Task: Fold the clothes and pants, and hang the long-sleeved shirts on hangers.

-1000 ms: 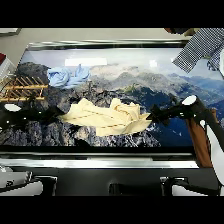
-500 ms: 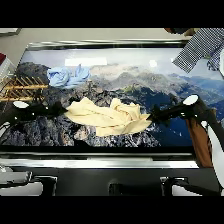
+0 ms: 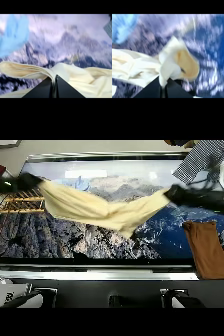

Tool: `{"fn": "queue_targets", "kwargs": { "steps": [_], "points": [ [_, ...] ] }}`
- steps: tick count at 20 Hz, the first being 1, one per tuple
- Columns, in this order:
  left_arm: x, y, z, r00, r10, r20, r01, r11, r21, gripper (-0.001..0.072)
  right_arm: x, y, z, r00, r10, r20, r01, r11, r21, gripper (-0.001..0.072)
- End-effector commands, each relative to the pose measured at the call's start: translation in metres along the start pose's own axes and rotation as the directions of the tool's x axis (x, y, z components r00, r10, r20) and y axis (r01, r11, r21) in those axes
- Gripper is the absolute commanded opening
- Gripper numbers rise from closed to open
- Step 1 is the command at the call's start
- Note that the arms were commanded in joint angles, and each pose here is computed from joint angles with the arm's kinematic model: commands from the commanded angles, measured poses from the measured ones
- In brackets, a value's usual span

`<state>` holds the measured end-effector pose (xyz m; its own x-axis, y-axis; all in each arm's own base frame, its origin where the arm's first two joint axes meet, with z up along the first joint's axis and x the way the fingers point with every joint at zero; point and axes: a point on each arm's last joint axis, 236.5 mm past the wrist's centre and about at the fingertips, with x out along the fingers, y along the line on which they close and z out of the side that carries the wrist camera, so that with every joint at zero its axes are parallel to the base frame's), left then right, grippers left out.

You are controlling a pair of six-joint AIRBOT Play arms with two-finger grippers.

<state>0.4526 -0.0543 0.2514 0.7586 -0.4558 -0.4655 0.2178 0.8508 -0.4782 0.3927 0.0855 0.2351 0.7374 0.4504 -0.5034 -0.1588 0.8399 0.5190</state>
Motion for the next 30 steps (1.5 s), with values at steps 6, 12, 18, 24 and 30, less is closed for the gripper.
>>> {"fn": "queue_targets", "kwargs": {
  "steps": [6,12,18,24,30],
  "points": [
    [-0.239,-0.098,0.063,0.845,0.181,0.503,-0.251,0.965,0.075,0.0012,-0.258,0.123,0.056,0.778,0.083,0.623,0.143,0.942,-0.303,0.0025],
    [-0.228,-0.073,0.032,0.876,0.271,0.400,-0.305,0.952,0.023,0.0012,-0.217,0.089,0.038,0.878,-0.033,0.478,0.100,0.988,-0.115,0.0025],
    [-0.056,0.059,-0.086,0.932,0.347,-0.106,-0.359,0.924,-0.132,0.0014,-0.003,-0.010,-0.026,0.978,-0.066,-0.200,0.103,0.978,0.183,0.0026],
    [0.076,0.145,-0.201,0.868,0.325,-0.376,-0.422,0.881,-0.212,0.0014,0.171,-0.134,-0.112,0.873,-0.037,-0.486,0.253,0.887,0.387,0.0026],
    [0.118,0.183,-0.217,0.847,0.344,-0.405,-0.459,0.857,-0.232,0.0014,0.231,-0.177,-0.094,0.946,-0.078,-0.315,0.234,0.835,0.498,0.0026]
  ]
}}
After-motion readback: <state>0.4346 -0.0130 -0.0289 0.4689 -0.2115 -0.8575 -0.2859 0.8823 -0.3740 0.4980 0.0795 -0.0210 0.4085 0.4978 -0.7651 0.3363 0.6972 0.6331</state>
